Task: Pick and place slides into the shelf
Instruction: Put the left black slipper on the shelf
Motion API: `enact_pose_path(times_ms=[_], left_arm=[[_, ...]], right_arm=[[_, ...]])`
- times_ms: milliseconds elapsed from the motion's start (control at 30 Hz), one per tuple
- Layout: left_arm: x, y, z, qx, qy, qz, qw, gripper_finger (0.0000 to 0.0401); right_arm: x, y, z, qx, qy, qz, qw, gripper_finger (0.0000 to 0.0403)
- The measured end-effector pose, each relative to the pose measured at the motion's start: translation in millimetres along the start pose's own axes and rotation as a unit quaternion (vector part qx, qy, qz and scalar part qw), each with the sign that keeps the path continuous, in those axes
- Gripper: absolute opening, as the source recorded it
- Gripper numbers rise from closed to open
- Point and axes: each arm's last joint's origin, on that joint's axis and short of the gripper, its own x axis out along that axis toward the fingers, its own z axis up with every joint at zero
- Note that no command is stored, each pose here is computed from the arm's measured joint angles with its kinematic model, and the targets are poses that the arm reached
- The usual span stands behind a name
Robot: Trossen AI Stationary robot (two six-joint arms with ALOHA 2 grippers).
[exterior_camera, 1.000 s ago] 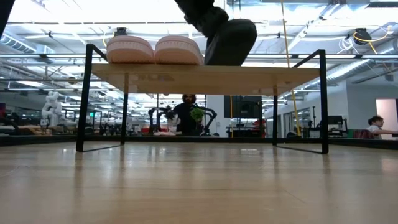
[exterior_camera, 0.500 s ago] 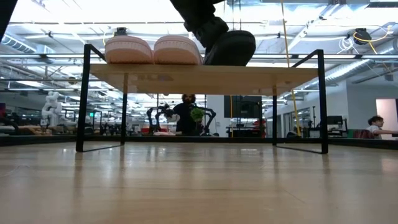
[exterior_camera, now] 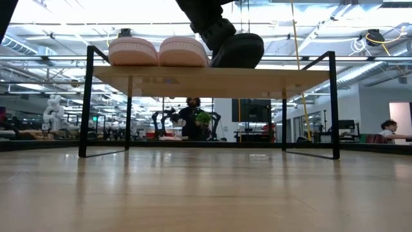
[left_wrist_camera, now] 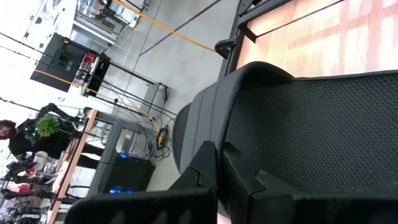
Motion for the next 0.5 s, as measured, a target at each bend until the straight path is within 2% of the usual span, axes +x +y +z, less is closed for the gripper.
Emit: enact_pose_path(times_ms=[500], left_arm=[[2.8, -2.3, -1.1, -0.005, 0.001, -0.008, 1.000, 0.0000]], right_arm=[[0.0, 0.0, 0.0, -0.001, 0.000, 0.000, 1.000, 0.0199]])
